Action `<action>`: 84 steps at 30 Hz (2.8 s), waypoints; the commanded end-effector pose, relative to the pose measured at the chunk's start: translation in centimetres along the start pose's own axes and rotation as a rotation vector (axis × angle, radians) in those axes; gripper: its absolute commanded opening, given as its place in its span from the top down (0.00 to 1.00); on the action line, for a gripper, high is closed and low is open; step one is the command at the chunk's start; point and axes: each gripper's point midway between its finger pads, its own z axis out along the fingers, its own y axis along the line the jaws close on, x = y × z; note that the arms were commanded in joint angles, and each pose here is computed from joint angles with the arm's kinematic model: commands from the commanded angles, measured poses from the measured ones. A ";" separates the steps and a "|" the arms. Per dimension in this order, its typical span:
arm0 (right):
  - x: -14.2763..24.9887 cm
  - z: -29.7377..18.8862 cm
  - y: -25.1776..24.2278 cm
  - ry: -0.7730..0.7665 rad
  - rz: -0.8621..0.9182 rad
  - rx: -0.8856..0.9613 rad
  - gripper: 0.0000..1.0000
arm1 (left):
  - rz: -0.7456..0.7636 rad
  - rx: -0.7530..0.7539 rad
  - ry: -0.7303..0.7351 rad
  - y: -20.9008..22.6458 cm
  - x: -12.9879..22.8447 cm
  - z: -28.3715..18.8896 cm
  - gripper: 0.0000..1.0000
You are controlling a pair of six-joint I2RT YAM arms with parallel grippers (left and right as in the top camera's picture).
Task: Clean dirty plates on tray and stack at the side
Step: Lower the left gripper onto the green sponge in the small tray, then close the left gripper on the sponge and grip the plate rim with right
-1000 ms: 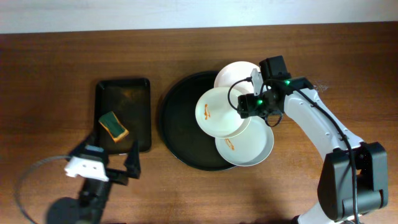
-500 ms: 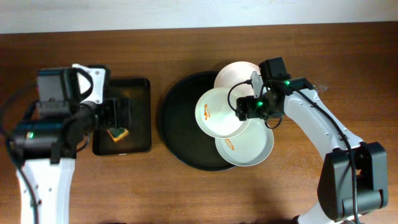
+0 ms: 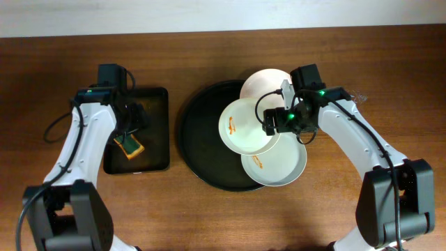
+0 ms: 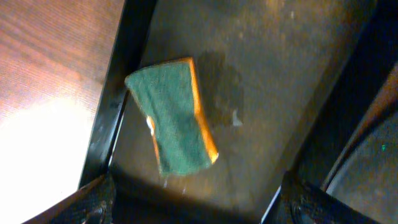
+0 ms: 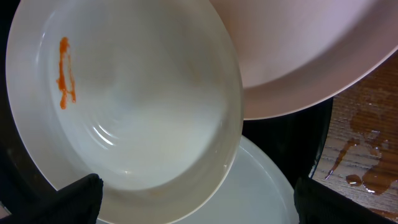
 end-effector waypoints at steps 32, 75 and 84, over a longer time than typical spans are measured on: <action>0.2 -0.3 0.3 0.006 -0.001 -0.005 0.01 | -0.277 0.130 -0.384 -1.4 -5.6 4.5 0.71; -1.1 -0.3 0.4 -0.045 -0.013 -0.010 0.01 | 0.055 0.172 -0.398 -4.3 -6.2 7.5 1.00; -1.1 -0.4 0.4 -0.046 -0.013 -0.011 0.01 | 0.079 0.157 -0.272 -3.2 -2.8 6.1 0.39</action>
